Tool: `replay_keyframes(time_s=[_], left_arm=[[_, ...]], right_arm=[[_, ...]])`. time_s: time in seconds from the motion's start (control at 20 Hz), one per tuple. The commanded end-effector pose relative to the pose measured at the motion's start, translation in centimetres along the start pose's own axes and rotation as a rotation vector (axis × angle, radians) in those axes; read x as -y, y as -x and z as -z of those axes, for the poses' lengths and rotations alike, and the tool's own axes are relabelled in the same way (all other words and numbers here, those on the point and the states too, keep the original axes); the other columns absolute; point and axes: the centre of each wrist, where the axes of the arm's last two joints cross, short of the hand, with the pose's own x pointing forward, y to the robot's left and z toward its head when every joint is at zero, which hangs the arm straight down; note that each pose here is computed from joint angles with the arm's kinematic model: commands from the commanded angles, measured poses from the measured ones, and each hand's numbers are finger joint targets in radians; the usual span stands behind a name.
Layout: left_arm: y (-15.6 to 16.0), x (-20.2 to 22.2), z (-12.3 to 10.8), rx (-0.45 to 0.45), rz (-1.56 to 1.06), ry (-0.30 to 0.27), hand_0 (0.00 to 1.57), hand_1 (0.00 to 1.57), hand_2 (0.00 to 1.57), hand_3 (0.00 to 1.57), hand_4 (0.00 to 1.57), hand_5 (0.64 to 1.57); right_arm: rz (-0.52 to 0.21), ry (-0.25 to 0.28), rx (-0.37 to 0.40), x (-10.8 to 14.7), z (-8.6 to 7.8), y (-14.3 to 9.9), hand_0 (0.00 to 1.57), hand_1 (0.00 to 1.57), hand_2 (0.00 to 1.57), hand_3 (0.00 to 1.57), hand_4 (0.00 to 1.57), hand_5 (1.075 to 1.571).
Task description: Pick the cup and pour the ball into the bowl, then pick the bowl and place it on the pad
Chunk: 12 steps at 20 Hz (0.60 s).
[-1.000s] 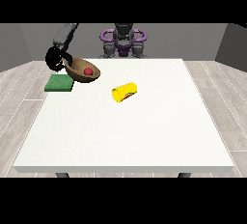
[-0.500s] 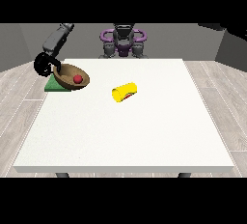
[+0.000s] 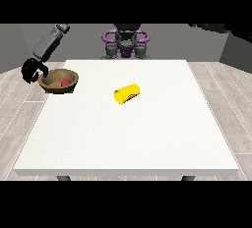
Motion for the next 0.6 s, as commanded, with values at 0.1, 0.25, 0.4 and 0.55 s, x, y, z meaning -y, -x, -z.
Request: replay_keyframes(time_s=[0.1,0.25,0.4,0.55], left_arm=[[-2.0,-1.8,-0.7,0.035,-0.011,-0.002,0.0,0.0,0.0,0.0,0.69,1.556],[-1.4,0.0,-0.6,-0.008,-0.008,0.016,0.0,0.0,0.0,0.0,0.7,1.555],[-0.7,-0.2,-0.6,-0.024,-0.016,0.012,0.0,0.0,0.0,0.0,0.69,1.557],[-0.4,-0.8,-1.6,-0.078,-0.022,0.012,0.0,0.0,0.0,0.0,0.68,1.554]], right_arm=[[-0.005,0.011,0.059,3.3,-0.2,-1.4,1.57,1.57,1.57,0.0,0.99,1.57],[-0.026,-0.007,-0.005,1.3,0.5,-0.7,1.57,1.57,1.57,0.09,0.98,1.57],[-0.077,-0.048,-0.027,-1.4,-0.5,2.8,1.57,1.57,1.57,0.63,0.99,1.566],[-0.04,-0.059,-0.097,-1.4,-1.9,5.4,1.57,1.57,1.57,0.88,1.0,1.564]])
